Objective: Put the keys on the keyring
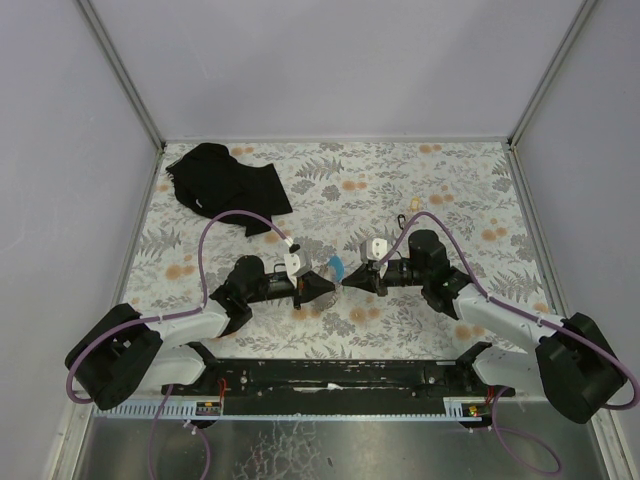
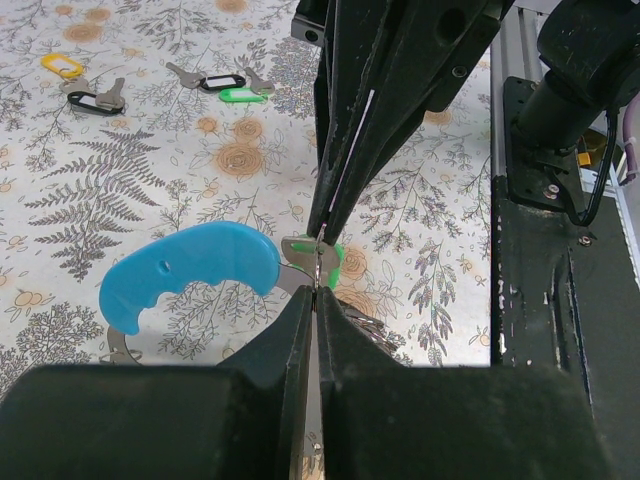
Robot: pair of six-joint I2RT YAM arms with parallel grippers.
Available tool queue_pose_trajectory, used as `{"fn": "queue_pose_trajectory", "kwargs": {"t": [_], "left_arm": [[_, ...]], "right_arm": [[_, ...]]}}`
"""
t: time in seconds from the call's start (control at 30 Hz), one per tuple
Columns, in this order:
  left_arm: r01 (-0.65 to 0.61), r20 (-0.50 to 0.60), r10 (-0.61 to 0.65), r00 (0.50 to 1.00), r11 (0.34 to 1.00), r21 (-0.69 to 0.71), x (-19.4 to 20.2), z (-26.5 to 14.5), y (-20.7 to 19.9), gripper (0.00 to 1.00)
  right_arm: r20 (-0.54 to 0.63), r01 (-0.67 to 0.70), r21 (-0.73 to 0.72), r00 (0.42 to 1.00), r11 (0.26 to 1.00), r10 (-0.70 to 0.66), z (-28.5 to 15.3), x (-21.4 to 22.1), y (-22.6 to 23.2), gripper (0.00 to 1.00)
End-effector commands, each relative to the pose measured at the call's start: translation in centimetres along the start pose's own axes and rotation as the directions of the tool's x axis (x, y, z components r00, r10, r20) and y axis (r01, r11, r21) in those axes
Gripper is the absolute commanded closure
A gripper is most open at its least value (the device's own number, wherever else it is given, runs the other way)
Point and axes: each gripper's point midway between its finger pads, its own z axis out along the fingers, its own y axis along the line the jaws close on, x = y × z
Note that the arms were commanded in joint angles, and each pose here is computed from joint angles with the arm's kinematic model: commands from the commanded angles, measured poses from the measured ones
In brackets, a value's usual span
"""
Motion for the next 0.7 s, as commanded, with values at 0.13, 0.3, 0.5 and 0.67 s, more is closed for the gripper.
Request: {"fn": "queue_pose_trajectory", "kwargs": {"t": [0.13,0.3,0.5,0.67], "left_arm": [[-0.047,0.070,0.046,0.996,0.999,0.007,-1.78,0.11,0.02,1.00],[-0.044,0.066,0.043,0.997,0.999,0.006,-1.65,0.18,0.11,1.00],[-0.048,0.058,0.049,0.997,0.999,-0.011,-1.53,0.06,0.35,1.00],[-0.053,0.055,0.054,0.997,0.998,-0.021,-1.49,-0.03,0.50,1.00]], "right_arm": [[0.044,0.038,-0.023,0.998,0.999,-0.037,0.37,-1.90,-0.10,1.00],[0.044,0.036,-0.024,0.998,0.999,-0.035,0.36,-1.90,-0.07,1.00],[0.048,0.058,0.016,0.997,0.998,-0.058,-0.19,-2.34,-0.27,1.00],[0.044,0.051,0.010,0.998,0.999,-0.052,-0.21,-2.12,-0.09,1.00]]}}
